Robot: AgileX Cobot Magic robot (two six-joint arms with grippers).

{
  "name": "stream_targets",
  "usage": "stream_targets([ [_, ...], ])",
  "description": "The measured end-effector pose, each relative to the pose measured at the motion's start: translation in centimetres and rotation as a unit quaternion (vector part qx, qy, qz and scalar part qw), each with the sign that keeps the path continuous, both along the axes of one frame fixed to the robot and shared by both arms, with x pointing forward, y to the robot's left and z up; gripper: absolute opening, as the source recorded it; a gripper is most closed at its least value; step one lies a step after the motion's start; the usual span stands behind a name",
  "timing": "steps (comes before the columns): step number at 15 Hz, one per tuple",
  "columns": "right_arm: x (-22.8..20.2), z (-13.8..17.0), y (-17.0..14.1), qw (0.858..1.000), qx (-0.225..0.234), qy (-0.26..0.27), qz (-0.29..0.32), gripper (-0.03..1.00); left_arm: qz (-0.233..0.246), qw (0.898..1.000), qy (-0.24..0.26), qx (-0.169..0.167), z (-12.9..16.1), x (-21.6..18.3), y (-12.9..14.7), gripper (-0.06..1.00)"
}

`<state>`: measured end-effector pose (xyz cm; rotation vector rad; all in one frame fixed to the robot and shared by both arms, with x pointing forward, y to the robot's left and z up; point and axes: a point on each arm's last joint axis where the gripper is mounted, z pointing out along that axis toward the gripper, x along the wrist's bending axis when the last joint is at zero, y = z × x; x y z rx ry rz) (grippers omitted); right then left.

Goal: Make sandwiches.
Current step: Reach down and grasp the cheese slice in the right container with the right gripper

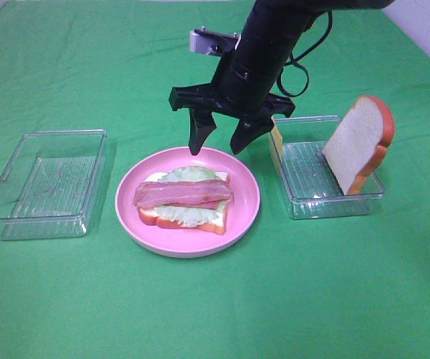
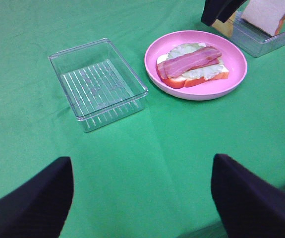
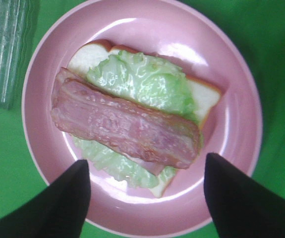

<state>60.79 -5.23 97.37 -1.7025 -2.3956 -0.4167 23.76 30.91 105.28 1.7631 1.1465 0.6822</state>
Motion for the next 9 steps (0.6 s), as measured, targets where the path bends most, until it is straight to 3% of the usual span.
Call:
stream_targets([
  [5, 1.5, 3.9, -1.7, 0.995, -0.087, -0.036, -0.008, 0.62, 0.000, 1.000, 0.000, 0.000, 0.0, 0.0, 0.0, 0.73],
  [9, 4.3, 3.2, -5.5, 0.995, -0.072, -0.031, -0.069, 0.62, 0.000, 1.000, 0.000, 0.000, 0.0, 0.0, 0.0, 0.73],
])
